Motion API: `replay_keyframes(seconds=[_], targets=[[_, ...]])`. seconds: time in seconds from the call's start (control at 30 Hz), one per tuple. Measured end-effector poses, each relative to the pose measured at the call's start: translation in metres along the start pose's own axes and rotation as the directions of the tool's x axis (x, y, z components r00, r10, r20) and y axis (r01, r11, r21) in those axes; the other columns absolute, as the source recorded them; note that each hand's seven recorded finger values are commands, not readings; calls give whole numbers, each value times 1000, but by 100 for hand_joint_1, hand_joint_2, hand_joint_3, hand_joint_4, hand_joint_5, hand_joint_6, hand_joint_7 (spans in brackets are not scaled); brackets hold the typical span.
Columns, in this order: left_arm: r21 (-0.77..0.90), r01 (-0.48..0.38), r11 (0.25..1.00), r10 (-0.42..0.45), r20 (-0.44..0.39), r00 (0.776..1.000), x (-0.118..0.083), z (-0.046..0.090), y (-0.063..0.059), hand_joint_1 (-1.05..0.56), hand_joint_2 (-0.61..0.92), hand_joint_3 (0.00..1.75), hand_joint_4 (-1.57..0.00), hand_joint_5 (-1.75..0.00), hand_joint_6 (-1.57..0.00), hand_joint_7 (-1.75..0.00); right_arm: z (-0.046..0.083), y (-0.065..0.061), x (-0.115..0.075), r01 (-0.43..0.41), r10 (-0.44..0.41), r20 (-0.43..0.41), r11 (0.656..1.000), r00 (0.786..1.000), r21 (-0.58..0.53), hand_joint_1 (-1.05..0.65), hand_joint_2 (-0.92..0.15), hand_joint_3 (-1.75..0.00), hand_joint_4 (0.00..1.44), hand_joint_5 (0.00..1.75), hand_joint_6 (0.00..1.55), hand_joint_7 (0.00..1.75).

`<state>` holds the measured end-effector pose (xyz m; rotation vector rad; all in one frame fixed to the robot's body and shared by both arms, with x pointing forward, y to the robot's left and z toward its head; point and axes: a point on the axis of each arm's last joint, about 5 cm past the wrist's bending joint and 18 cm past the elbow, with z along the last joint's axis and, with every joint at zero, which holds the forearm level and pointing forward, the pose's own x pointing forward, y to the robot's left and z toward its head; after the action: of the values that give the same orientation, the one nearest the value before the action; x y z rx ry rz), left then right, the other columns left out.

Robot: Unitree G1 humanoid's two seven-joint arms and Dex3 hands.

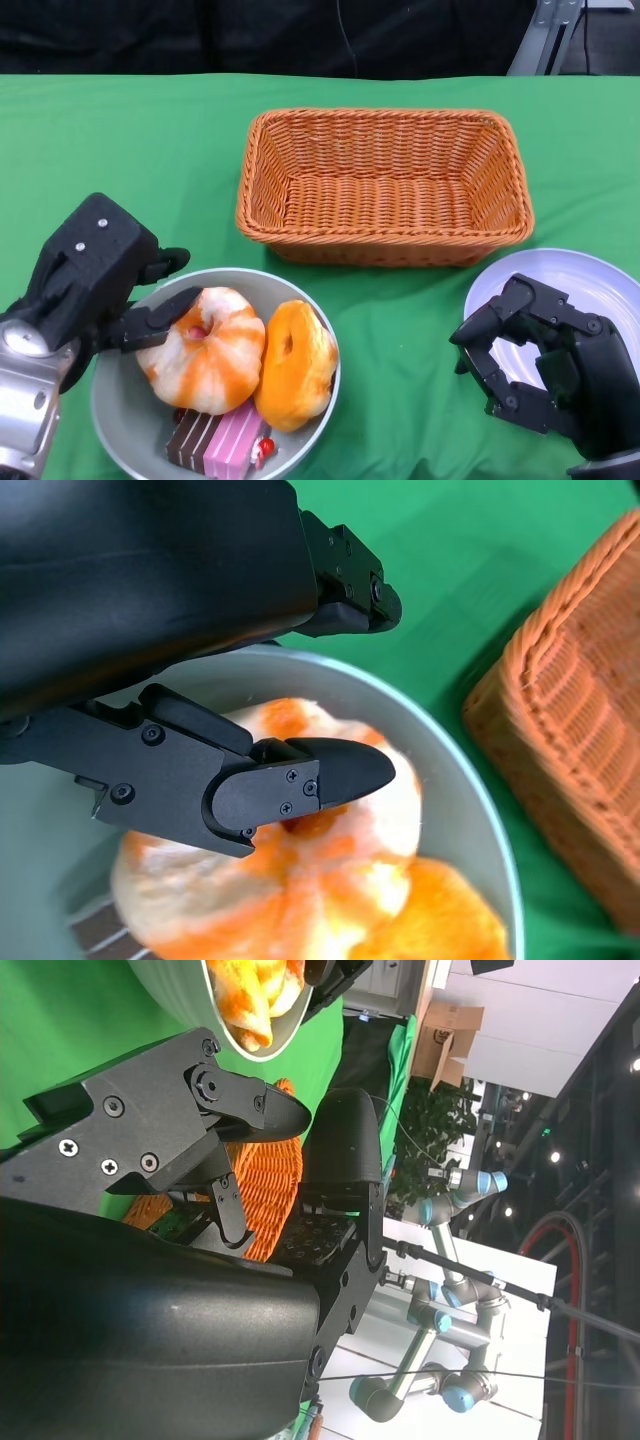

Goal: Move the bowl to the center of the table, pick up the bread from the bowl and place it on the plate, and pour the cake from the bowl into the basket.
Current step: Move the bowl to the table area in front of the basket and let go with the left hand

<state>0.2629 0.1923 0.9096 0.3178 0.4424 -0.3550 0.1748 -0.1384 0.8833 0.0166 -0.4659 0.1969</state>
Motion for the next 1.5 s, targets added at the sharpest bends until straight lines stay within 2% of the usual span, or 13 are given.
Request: replay_keyframes(seconds=[0.23,0.6,0.9,1.0,1.17,1.5], targets=[[-71,-27,997,33,79,996,1,-1,-5,-62,92,57,-35,0,-14,0,0,1,0,0,0,0,1000,1000,5,-15,-64,-80,79,149,75,124],[-116,-39,993,56,141,988,-3,0,-1,-62,92,56,-36,-1,-17,-1,-1,1,-1,-4,4,-7,1000,1000,8,-17,-63,-80,78,149,75,122],[-85,-46,995,59,161,985,-5,-1,-1,-64,92,51,-35,0,-17,-1,-2,2,0,-3,3,-7,1000,1000,10,-17,-64,-78,79,150,75,122],[-34,-72,997,76,154,985,-9,-1,3,-65,92,55,-34,0,-19,-1,-1,2,0,-2,3,-7,1000,1000,10,-17,-64,-78,78,149,75,122],[117,-147,982,130,146,981,-24,6,19,-63,92,58,-31,0,-20,-1,-1,2,0,-2,2,-4,1000,1000,9,-17,-64,-78,78,149,75,121],[152,-125,980,116,69,991,-35,-6,24,-61,92,57,-27,0,-20,-1,1,2,0,2,-2,5,1000,1000,4,-16,-64,-79,78,149,75,122]])
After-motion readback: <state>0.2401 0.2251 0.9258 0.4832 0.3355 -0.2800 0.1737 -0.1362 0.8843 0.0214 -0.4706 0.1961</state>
